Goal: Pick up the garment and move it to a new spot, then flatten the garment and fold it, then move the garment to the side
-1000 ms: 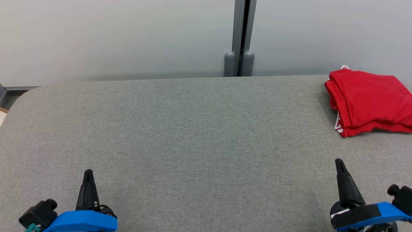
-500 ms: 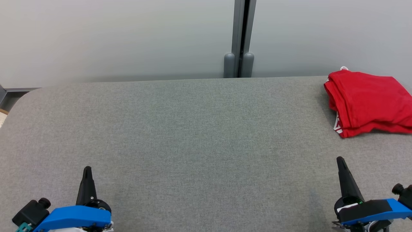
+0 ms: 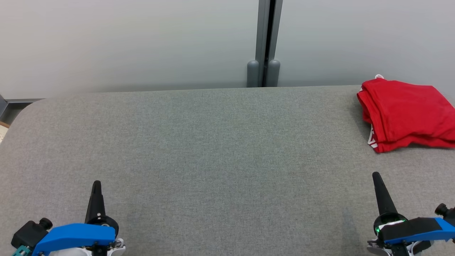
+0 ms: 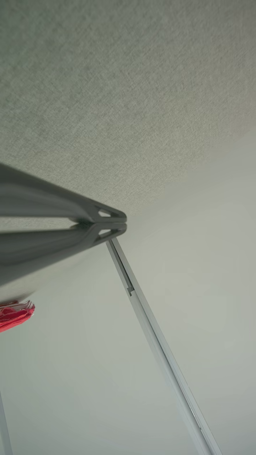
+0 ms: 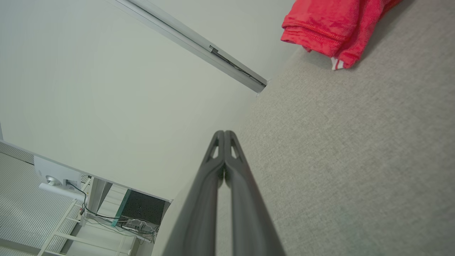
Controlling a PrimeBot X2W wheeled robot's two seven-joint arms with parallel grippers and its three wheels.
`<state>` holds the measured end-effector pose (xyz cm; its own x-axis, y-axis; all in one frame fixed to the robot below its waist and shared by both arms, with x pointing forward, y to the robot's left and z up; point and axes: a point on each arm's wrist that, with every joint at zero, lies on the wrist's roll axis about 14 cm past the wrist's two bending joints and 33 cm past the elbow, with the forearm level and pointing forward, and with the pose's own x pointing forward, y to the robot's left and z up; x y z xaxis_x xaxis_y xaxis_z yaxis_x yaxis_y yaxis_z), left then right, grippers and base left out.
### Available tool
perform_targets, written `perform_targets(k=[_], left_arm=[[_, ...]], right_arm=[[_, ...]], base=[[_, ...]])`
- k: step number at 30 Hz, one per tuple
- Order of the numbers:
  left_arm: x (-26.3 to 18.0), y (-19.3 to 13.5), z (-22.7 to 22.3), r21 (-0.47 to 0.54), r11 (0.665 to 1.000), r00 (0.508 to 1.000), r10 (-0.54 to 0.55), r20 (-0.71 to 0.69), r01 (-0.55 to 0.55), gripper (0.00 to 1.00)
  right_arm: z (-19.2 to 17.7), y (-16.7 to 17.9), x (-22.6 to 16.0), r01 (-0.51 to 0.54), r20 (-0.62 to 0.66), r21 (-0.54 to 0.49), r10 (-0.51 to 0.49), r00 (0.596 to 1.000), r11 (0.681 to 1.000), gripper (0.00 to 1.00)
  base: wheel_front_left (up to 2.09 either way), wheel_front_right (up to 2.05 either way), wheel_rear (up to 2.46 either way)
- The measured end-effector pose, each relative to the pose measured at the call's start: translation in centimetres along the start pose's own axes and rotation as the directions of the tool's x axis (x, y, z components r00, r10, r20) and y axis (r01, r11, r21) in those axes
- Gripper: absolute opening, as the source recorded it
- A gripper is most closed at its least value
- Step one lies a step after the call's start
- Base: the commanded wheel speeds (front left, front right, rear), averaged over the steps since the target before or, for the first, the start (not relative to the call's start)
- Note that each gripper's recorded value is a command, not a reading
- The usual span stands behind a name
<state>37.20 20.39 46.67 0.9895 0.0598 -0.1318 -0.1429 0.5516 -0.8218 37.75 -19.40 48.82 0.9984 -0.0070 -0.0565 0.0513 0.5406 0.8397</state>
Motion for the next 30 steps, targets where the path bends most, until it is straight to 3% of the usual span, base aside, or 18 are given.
perform_targets(k=[17,30], left_arm=[[0.4,-0.9,0.4,-0.182,0.983,1.0,-0.027,-0.004,0.026,0.0],[0.6,-1.6,0.7,-0.309,0.95,0.998,-0.055,-0.003,0.052,0.0]], right_arm=[[0.4,0.2,0.3,-0.004,0.005,0.175,0.003,1.0,0.984,0.0],[0.6,0.4,0.5,-0.013,0.004,0.297,0.012,1.0,0.955,0.0]], base=[[0.0,0.0,0.0],[0.0,0.0,0.0]])
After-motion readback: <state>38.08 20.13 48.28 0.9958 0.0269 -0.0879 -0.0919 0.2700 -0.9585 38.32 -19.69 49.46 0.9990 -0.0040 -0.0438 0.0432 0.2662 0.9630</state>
